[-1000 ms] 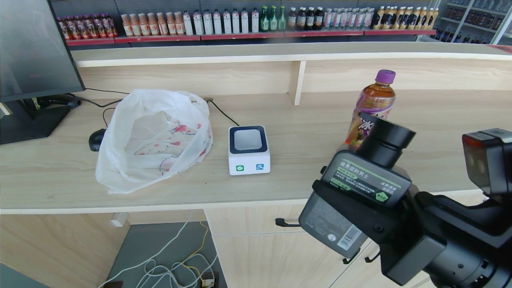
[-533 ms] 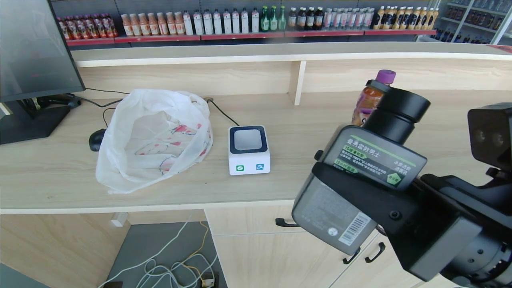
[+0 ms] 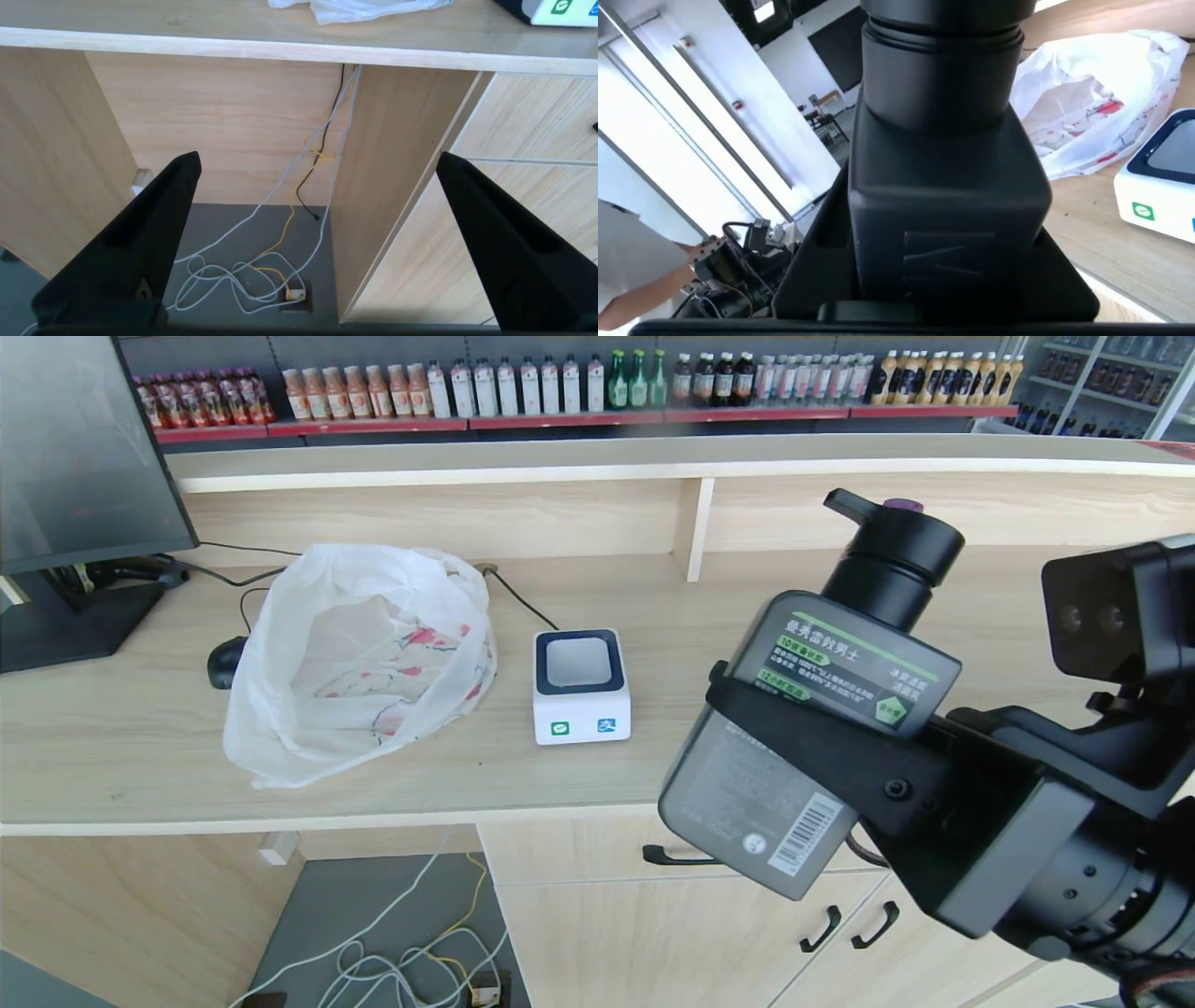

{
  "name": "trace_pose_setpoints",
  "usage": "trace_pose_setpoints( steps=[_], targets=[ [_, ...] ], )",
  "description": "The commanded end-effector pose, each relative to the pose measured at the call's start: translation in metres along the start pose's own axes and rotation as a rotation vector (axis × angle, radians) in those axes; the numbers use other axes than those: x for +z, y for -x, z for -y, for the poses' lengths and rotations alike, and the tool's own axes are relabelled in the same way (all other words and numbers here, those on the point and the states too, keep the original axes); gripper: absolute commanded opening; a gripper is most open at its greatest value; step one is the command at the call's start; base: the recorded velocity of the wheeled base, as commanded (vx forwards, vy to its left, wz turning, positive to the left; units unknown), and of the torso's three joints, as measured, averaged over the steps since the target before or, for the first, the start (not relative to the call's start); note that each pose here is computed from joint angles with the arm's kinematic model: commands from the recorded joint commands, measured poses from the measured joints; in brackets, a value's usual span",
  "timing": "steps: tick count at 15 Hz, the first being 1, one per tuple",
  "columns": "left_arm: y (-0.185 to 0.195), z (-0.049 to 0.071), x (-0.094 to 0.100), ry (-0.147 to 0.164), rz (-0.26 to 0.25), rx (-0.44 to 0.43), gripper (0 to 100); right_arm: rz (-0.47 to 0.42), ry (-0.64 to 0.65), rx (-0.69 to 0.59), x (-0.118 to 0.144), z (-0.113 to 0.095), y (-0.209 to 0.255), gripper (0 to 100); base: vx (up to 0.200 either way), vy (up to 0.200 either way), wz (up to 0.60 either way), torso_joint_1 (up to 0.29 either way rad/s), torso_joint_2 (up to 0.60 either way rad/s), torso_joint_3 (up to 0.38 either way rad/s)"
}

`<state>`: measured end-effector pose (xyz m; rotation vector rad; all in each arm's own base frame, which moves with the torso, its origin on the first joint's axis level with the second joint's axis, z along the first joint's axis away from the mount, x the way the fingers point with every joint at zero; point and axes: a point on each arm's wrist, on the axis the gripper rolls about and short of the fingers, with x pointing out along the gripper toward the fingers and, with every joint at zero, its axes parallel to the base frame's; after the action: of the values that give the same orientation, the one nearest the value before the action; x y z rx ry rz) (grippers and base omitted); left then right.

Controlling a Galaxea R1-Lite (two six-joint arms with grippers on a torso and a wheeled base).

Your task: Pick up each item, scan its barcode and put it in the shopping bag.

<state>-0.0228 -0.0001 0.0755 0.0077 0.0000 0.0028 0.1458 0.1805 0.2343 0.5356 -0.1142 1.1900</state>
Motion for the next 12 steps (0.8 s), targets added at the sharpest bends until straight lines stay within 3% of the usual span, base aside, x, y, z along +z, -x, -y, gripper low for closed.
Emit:
trace_pose_setpoints(
  steps=[1, 12],
  targets=[
    [0.000, 0.000, 0.000, 0.000, 0.000, 0.000, 100, -0.002, -0.001, -0.003, -0.001, 0.001, -0.002, 0, 0.000, 0.000, 0.00, 0.000, 0.00, 0.000],
    [0.000, 0.000, 0.000, -0.002, 0.002, 0.000, 100, -0.005, 0.024, -0.064, -0.001, 0.017, 0.000, 0, 0.000, 0.000, 0.00, 0.000, 0.00, 0.000]
  ],
)
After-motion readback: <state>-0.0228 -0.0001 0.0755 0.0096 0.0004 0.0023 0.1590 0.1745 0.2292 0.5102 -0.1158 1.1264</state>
